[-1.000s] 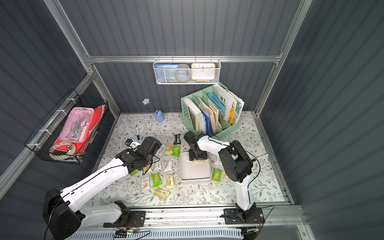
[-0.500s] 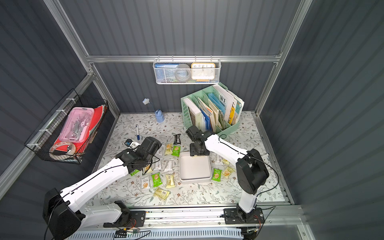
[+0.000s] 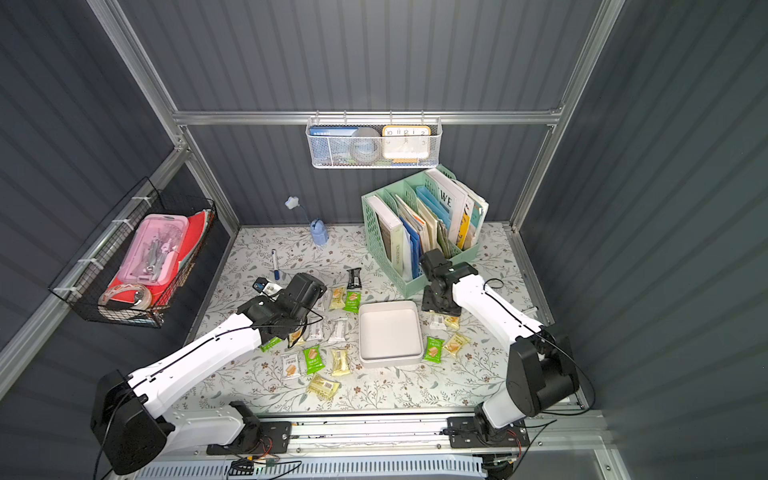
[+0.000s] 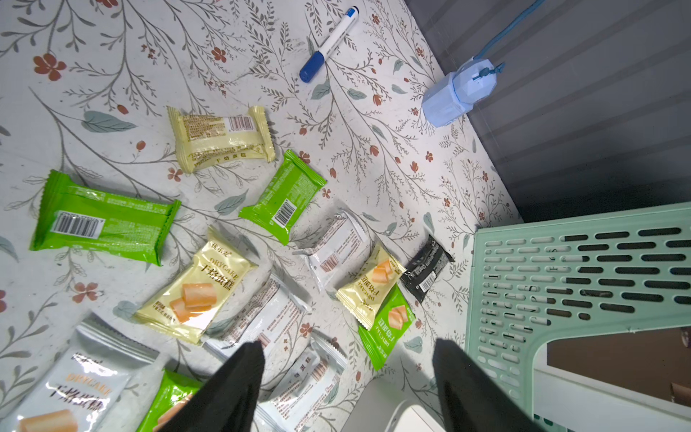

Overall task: Take the cookies out of the storage box
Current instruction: Place the cookie at the center of the board.

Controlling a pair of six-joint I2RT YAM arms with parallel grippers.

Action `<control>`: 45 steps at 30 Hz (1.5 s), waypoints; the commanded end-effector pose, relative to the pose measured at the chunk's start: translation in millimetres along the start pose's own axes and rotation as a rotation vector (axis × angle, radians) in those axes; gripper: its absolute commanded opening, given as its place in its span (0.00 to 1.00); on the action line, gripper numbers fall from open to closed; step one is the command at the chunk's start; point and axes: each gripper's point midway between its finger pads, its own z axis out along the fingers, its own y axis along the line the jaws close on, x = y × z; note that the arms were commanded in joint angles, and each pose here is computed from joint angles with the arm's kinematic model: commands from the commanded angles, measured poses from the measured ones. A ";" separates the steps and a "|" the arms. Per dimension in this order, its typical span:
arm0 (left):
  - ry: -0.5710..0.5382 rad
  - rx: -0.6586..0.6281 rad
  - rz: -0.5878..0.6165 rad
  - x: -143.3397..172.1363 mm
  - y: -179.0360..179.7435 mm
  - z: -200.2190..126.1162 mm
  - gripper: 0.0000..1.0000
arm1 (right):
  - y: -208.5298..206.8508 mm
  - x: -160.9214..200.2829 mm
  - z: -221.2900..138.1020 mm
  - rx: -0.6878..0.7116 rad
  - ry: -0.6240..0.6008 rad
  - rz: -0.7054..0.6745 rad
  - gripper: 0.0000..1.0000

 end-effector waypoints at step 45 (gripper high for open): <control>-0.337 -0.143 0.543 -114.6 24.5 63.1 0.99 | -127.6 -64.3 -11.1 -0.017 -0.803 0.121 0.86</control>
